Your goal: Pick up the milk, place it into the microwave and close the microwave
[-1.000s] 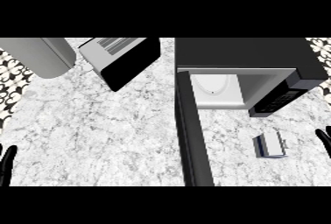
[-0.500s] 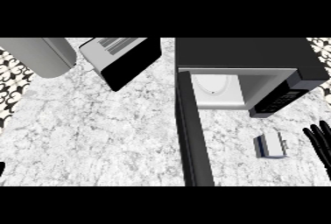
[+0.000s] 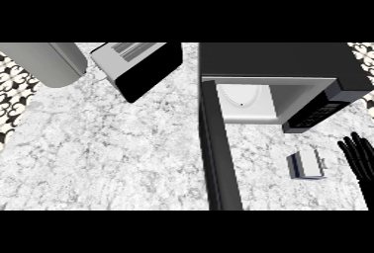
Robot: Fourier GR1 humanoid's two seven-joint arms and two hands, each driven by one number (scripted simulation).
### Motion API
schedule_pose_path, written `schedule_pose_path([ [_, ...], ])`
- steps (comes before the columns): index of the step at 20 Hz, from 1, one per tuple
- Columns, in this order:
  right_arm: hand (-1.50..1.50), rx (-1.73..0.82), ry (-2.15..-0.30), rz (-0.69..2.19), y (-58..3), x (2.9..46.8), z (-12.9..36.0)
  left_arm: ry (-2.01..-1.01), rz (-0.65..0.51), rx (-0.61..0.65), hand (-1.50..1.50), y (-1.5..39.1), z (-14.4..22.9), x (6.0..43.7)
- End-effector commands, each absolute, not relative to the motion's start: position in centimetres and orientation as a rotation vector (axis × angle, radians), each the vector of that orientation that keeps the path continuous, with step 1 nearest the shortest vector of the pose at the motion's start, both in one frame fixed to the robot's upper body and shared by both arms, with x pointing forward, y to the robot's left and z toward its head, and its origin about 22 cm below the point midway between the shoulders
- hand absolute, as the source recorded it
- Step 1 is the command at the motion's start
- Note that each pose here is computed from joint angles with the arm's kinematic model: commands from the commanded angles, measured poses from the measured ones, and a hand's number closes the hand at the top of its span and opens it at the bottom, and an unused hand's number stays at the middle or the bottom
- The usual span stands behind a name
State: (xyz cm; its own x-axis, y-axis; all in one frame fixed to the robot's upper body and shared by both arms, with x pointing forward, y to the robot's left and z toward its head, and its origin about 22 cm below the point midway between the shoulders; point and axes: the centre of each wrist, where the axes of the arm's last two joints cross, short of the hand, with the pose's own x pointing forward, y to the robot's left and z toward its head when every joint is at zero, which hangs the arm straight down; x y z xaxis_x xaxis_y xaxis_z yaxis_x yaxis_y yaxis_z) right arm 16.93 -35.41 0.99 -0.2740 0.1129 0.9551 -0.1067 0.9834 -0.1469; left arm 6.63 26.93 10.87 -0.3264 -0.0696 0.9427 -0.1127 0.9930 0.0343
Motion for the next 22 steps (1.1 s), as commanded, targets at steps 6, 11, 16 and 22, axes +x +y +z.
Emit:
schedule_pose_path([
  [6,-1.50,-0.083,-1.784,0.177,-36.6,18.1,-5.3,-1.966,0.079,0.070,-1.50,27.3,12.9,5.6],
  [11,-1.50,-0.055,-1.780,0.203,-39.5,18.6,-5.6,-1.967,0.060,0.095,-1.50,27.3,13.5,5.3],
  [16,-1.50,-0.043,-1.766,0.195,-39.7,17.5,-10.3,-1.932,0.065,0.091,-1.50,27.5,11.8,5.4],
  [22,-1.50,-0.072,-1.771,0.209,-41.0,19.5,-10.8,-1.952,0.062,0.096,-1.50,27.5,11.5,4.6],
])
